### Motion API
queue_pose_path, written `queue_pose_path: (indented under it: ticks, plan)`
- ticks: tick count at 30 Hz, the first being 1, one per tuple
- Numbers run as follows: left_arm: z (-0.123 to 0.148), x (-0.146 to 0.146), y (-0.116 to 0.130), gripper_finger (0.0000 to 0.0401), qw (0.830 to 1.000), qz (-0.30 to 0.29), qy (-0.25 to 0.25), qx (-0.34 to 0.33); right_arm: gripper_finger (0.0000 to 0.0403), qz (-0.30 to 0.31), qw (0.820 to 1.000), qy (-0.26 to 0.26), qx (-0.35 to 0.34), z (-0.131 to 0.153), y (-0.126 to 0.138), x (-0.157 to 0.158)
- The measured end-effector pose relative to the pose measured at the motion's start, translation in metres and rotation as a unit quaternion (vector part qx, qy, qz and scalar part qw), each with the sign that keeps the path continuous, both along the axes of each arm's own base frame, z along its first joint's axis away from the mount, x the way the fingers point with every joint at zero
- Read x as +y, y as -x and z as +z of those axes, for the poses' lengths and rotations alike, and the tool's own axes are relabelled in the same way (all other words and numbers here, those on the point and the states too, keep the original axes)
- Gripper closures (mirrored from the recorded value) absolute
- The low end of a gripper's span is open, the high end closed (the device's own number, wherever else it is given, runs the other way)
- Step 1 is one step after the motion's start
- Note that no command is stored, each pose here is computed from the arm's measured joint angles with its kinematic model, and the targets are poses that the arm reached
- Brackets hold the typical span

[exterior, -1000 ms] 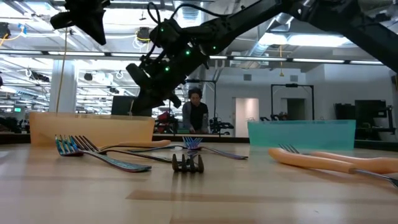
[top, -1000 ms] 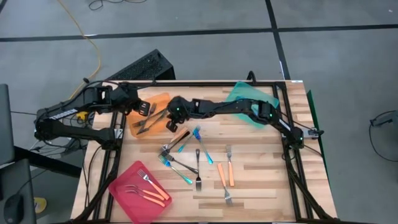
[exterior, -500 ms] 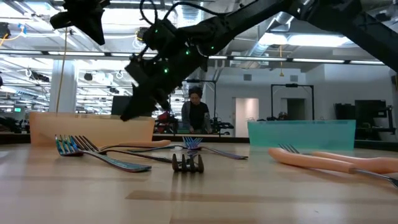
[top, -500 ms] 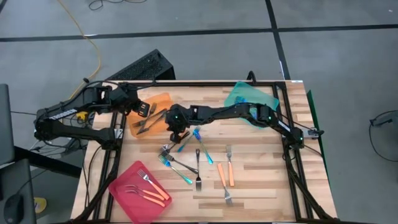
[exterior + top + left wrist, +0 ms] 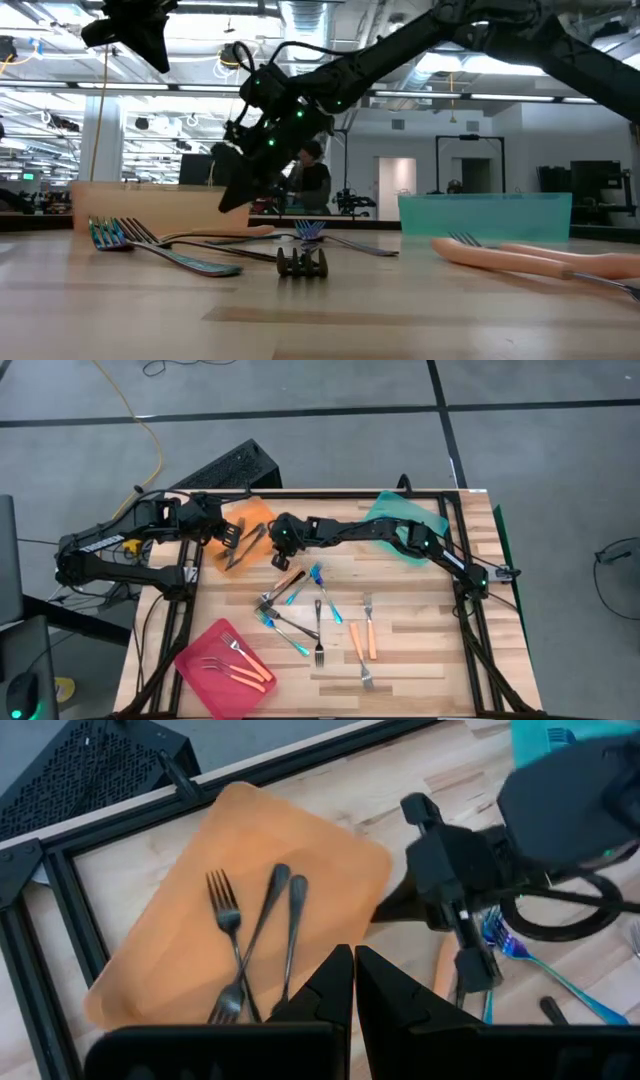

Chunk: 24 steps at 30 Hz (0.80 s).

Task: Sort silverware by color (type)
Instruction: Adjust the orange bin, then put the iridescent fork into the green bin

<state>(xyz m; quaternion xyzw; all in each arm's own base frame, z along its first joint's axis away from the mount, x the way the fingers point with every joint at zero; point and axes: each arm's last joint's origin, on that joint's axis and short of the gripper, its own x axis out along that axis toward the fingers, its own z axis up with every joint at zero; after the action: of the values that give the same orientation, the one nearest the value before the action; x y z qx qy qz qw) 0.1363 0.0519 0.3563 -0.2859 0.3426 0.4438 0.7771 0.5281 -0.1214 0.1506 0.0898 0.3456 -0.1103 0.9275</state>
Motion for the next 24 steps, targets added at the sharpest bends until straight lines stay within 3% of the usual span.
queue_pose_path:
  ticks: [9,13,19,24]
  plan:
    - [-0.023,-0.004,-0.008,0.0401,0.999,-0.022,0.029,0.013,0.0387,0.045,0.999,-0.015,-0.005,0.055,-0.008,0.01]
    - [-0.023,-0.009,-0.009,0.0401,0.999,-0.026,0.025,0.009,0.0388,0.075,0.997,0.019,0.013,0.096,-0.004,0.015]
    - [-0.015,-0.025,0.0,0.0401,0.998,-0.063,0.017,-0.023,0.0388,0.084,0.995,0.036,0.033,0.153,0.036,0.021]
    - [-0.004,-0.042,0.015,0.0401,0.992,-0.092,-0.033,-0.076,0.0388,0.085,0.993,0.047,0.064,0.2,0.076,0.032]
